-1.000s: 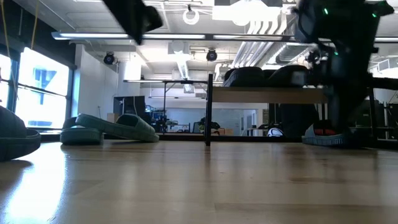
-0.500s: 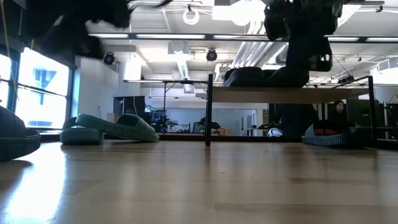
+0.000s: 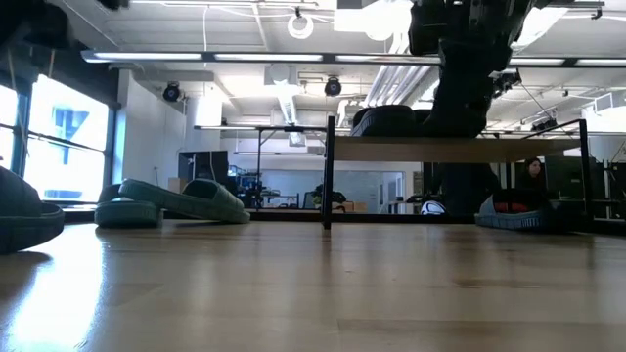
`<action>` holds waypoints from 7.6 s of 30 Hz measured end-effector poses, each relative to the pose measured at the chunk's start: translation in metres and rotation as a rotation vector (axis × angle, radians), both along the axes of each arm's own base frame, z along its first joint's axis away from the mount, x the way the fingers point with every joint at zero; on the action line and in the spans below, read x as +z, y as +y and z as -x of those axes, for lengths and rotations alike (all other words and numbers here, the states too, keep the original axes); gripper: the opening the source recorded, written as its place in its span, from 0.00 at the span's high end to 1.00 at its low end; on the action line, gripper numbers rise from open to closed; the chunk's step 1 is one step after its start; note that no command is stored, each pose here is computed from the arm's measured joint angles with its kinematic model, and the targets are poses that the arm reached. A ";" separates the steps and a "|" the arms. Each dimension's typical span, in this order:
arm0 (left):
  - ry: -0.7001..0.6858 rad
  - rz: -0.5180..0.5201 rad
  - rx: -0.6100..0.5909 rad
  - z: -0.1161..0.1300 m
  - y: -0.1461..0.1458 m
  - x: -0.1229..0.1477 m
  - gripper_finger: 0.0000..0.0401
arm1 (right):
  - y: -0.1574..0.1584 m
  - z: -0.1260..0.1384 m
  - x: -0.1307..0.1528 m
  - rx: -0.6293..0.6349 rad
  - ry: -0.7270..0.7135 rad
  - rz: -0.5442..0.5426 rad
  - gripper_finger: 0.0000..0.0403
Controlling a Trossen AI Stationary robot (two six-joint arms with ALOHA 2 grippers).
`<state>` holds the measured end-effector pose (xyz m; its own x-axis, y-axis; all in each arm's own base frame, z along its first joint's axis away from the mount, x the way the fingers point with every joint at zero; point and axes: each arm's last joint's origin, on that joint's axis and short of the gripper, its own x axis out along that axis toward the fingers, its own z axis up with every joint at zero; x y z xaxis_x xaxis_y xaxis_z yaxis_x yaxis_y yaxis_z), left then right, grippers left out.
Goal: Pick and place slides into the shelf
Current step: Put the black slipper under the shelf
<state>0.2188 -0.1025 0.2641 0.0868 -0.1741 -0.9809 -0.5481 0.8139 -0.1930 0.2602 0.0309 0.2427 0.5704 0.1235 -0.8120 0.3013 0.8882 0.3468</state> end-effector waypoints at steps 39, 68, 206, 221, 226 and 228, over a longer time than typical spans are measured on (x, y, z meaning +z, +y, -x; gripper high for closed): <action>-0.061 -0.349 0.493 0.020 -0.099 -0.060 0.71 | -0.005 0.002 -0.002 0.006 0.014 0.190 0.98; 0.051 -0.379 0.325 0.012 -0.100 -0.083 0.36 | 0.002 0.003 -0.002 -0.010 0.013 0.191 0.86; -0.752 -1.166 0.228 -0.194 0.163 0.118 1.00 | 0.022 -0.033 0.019 -0.901 -1.062 -0.336 0.60; -0.727 -1.144 0.136 -0.192 0.158 0.116 0.84 | 0.021 -0.033 0.013 -0.891 -1.008 -0.246 0.91; -0.685 -1.126 0.098 -0.181 0.151 0.121 0.74 | 0.020 -0.027 0.020 -0.864 -0.998 -0.206 0.91; -0.678 -1.121 0.084 -0.173 0.147 0.127 0.71 | 0.019 -0.021 0.023 -0.860 -0.969 -0.189 0.91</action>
<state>0.3914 0.0444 0.3914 0.5869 0.7319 -0.3461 -0.6666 0.6795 0.3065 0.2816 0.0494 0.2658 0.8625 -0.5044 -0.0406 0.3038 0.4520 0.8387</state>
